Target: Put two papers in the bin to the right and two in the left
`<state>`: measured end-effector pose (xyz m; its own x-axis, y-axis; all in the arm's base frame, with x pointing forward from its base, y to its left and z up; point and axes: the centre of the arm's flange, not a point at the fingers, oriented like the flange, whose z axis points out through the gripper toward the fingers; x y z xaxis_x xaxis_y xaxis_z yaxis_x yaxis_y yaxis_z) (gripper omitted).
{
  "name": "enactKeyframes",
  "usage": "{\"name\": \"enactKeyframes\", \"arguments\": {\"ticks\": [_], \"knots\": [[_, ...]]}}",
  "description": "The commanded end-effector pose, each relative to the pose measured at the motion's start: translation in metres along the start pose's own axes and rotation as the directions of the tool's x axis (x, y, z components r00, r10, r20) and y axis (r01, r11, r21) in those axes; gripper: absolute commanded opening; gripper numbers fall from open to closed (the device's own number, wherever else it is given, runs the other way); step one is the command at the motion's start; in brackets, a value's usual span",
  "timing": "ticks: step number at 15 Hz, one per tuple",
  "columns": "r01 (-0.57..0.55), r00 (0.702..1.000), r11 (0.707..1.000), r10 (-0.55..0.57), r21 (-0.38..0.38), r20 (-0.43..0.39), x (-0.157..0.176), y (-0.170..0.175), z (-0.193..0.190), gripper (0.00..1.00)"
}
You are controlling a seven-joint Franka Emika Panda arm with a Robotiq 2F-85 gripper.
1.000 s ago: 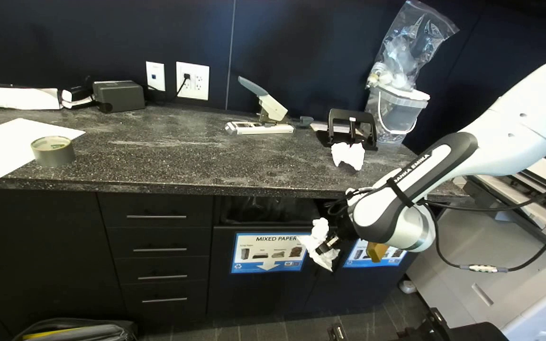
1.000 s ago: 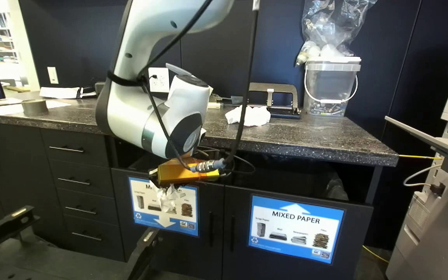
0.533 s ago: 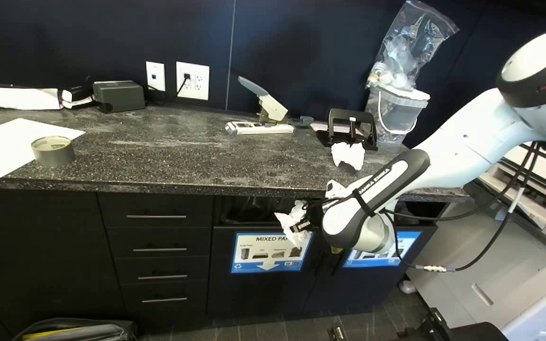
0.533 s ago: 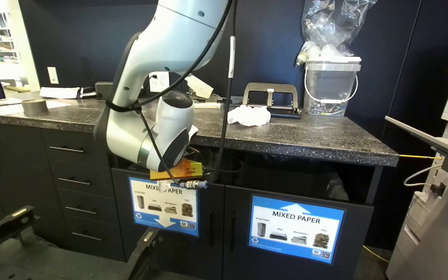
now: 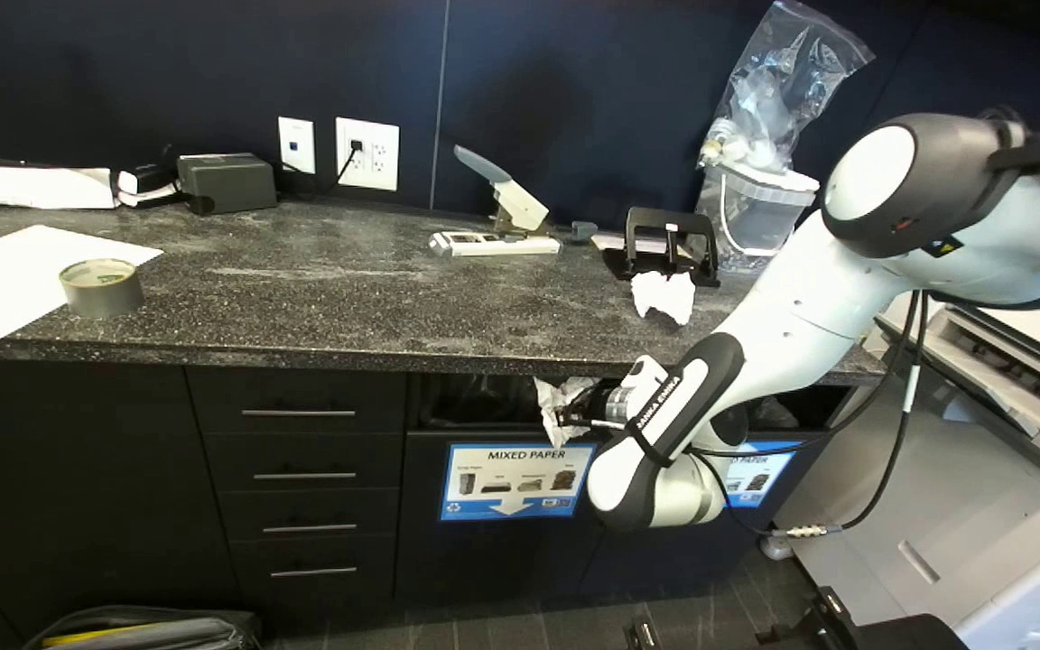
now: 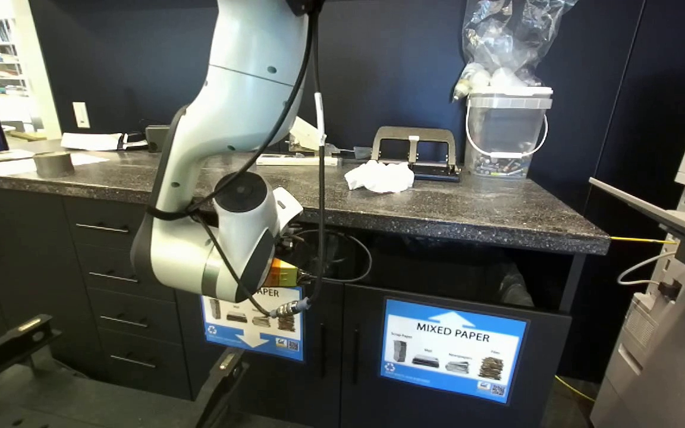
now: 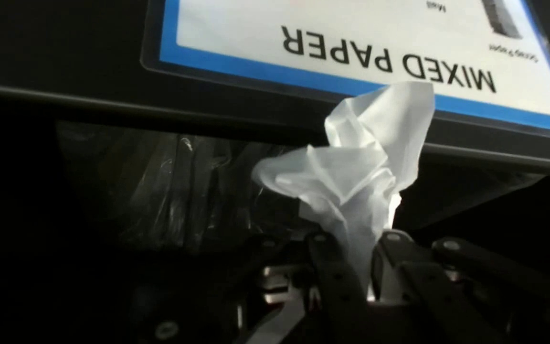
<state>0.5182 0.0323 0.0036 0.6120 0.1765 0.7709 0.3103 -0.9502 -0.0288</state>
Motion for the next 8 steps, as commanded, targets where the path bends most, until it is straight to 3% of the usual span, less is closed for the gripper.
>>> {"name": "enactKeyframes", "arguments": {"ticks": [1,8], "knots": [[-0.063,0.992,0.997,0.057,-0.052,-0.108,0.000,-0.008,0.025,0.10],[-0.097,0.986,0.995,0.091,-0.035,-0.142,0.003,-0.025,0.056,0.10]]}}
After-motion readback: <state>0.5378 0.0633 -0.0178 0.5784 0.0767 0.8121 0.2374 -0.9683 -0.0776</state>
